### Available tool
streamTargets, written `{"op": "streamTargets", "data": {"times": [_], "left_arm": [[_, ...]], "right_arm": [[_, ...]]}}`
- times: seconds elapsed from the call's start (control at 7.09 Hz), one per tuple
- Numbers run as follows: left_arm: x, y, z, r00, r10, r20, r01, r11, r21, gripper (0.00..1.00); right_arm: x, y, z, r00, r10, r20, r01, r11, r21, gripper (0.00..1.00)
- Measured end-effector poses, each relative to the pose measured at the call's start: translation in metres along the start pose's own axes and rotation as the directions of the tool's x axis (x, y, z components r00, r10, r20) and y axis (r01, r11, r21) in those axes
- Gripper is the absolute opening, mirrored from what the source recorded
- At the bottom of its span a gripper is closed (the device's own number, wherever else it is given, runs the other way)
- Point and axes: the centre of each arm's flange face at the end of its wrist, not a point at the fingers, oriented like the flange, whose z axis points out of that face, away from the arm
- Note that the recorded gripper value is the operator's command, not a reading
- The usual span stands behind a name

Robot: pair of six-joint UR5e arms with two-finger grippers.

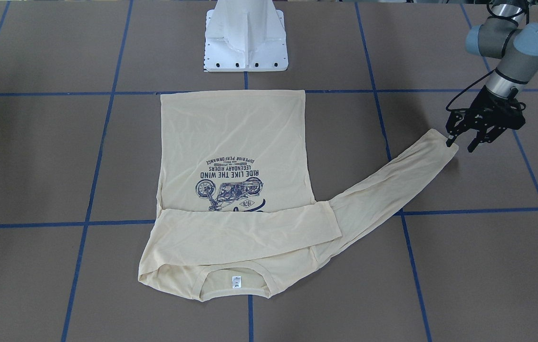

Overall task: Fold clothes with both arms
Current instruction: 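Release the sleeve and withdraw the right gripper while the left gripper reaches the other cuff, then grasp the other sleeve cuff with the left gripper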

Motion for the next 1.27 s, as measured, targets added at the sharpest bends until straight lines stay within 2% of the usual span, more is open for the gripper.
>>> {"op": "streamTargets", "data": {"times": [0.42, 0.56, 0.71, 1.27], "left_arm": [[-0.0026, 0.0041, 0.0082, 1.000, 0.000, 0.004, 0.000, 1.000, -0.014, 0.57], [-0.0027, 0.0048, 0.0091, 1.000, 0.000, 0.004, 0.000, 1.000, -0.016, 0.48], [-0.0020, 0.0050, 0.0096, 1.000, 0.001, 0.003, 0.000, 1.000, -0.017, 0.45], [0.0009, 0.0085, 0.0125, 1.000, 0.006, -0.002, -0.006, 1.000, -0.028, 0.45]], "right_arm": [[-0.0003, -0.0001, -0.0005, 1.000, -0.001, -0.001, 0.001, 1.000, 0.001, 1.00], [-0.0003, -0.0002, -0.0006, 1.000, -0.001, -0.002, 0.001, 1.000, 0.001, 1.00], [-0.0006, -0.0005, -0.0008, 1.000, -0.001, -0.002, 0.001, 1.000, 0.002, 1.00], [-0.0001, -0.0001, -0.0005, 1.000, 0.000, -0.003, 0.000, 1.000, 0.002, 1.00]]}}
